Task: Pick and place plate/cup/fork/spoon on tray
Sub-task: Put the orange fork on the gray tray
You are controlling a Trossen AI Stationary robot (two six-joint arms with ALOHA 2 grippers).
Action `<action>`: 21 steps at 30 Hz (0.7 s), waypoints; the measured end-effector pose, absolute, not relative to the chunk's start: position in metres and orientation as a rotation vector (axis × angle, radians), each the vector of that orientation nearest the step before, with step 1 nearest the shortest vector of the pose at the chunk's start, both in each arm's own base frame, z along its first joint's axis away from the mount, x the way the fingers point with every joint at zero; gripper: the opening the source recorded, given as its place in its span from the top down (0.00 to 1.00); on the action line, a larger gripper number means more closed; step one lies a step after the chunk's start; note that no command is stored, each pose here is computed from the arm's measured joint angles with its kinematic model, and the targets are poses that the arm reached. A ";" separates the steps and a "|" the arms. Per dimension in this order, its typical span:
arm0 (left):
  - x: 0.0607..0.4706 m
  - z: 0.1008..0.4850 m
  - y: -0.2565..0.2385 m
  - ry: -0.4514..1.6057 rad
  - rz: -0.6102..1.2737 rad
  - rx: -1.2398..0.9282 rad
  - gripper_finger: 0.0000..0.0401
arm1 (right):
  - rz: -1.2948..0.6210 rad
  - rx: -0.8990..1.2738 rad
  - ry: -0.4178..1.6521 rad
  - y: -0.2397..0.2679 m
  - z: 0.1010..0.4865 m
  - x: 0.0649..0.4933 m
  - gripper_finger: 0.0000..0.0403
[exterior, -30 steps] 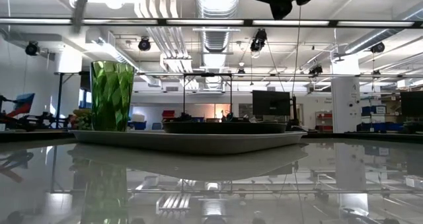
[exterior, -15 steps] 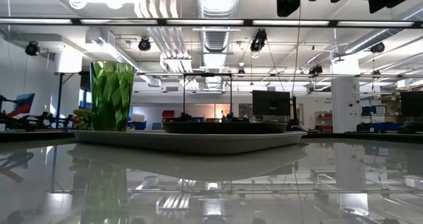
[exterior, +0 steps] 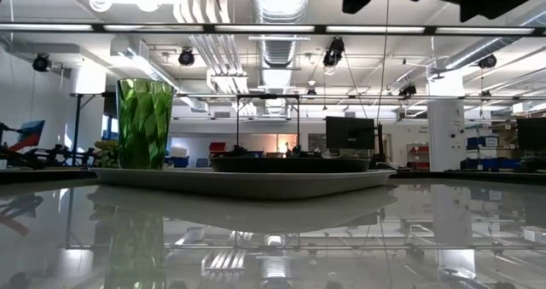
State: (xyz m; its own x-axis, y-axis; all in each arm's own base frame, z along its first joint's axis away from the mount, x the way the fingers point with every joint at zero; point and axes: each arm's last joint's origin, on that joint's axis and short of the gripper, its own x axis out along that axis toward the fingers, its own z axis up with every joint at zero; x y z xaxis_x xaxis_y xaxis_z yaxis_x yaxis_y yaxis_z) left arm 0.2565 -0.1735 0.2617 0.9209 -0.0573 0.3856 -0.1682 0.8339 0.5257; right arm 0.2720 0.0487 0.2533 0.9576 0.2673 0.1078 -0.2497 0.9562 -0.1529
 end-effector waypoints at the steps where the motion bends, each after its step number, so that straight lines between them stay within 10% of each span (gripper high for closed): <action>1: 0.257 0.262 -0.173 -0.401 0.062 0.586 0.88 | 0.263 -0.141 -0.127 0.050 0.252 0.277 0.61; 21: 0.260 0.262 -0.168 -0.396 0.082 0.590 0.88 | 0.403 -0.253 -0.128 0.070 0.243 0.377 0.52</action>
State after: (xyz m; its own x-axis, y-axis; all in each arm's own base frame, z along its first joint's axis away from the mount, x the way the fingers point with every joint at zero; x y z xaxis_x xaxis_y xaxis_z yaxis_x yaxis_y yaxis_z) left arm 0.2601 -0.1680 0.2619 0.9216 -0.0365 0.3865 -0.1873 0.8302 0.5251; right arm 0.3775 0.0704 0.2434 0.9124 0.4028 0.0734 -0.3709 0.8891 -0.2682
